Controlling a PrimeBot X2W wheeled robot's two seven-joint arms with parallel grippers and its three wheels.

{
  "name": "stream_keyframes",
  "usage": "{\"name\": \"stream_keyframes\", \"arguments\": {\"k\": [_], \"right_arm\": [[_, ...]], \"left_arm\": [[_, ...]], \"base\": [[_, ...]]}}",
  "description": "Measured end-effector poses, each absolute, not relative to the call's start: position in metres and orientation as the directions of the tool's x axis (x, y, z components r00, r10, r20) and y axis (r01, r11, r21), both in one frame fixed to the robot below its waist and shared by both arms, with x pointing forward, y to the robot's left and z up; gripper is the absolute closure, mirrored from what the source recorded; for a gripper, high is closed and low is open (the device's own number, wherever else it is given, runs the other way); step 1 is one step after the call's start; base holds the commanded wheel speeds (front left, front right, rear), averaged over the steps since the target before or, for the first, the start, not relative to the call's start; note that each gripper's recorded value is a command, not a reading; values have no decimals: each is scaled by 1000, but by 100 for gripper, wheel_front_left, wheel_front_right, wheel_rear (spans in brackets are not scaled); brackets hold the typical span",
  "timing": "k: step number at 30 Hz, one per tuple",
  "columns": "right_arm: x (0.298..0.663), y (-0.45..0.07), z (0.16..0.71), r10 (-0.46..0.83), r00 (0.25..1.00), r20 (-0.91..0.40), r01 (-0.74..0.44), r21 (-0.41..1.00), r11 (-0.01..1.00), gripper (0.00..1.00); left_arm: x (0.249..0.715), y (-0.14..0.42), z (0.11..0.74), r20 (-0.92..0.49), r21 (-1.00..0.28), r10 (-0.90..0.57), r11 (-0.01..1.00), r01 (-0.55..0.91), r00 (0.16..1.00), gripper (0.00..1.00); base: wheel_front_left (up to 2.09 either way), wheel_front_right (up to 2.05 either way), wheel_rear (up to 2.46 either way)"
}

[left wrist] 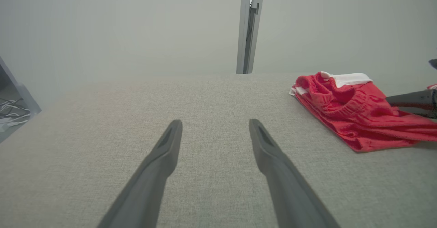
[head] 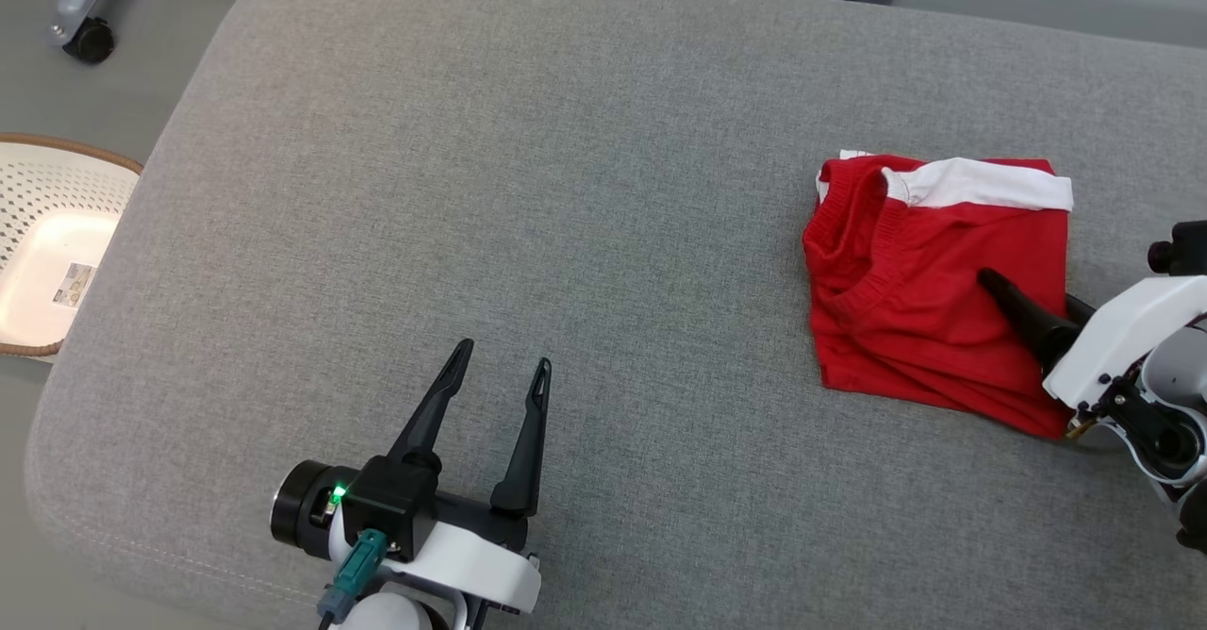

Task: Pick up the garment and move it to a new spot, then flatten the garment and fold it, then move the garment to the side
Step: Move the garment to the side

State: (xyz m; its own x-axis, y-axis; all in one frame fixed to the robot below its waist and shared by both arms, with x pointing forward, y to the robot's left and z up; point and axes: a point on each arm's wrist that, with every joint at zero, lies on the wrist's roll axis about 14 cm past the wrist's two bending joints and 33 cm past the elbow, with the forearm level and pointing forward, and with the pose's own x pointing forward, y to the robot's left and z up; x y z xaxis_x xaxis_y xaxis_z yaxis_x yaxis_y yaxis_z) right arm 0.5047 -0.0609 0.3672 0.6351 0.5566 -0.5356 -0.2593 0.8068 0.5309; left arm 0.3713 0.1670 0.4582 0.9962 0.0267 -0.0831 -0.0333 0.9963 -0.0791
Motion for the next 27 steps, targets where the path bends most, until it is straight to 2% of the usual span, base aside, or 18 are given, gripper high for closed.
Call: {"name": "stream_keyframes", "arguments": {"k": [4, 5, 6, 8, 9, 17, 27], "right_arm": [[505, -52, 366, 577, 615, -538, -281, 535, 797, 0], [505, -50, 366, 581, 611, -537, -283, 537, 794, 4], [506, -49, 366, 585, 609, -536, -283, 541, 791, 46], [507, -45, 367, 592, 609, -528, -298, 539, 788, 92], [508, -44, 367, 593, 613, -523, -303, 537, 787, 100], [507, -44, 368, 596, 622, -508, -361, 489, 794, 100], [504, -79, 373, 549, 634, -544, -495, 259, 829, 100]], "left_arm": [[373, 165, 457, -87, -81, 21, 996, -29, 996, 0], [373, 165, 456, -89, -81, 21, 996, -28, 996, 0], [373, 165, 455, -91, -80, 22, 996, -29, 996, 0], [374, 164, 455, -92, -82, 21, 996, -28, 996, 0], [375, 164, 455, -93, -81, 20, 996, -28, 995, 0], [376, 159, 455, -91, -86, 7, 996, -15, 996, 0], [389, 135, 459, -69, -102, -72, 993, 65, 995, 0]], "base": [[0, 0, 0], [0, 0, 0], [0, 0, 0], [0, 0, 0], [0, 0, 0], [0, 0, 0], [0, 0, 0]]}}
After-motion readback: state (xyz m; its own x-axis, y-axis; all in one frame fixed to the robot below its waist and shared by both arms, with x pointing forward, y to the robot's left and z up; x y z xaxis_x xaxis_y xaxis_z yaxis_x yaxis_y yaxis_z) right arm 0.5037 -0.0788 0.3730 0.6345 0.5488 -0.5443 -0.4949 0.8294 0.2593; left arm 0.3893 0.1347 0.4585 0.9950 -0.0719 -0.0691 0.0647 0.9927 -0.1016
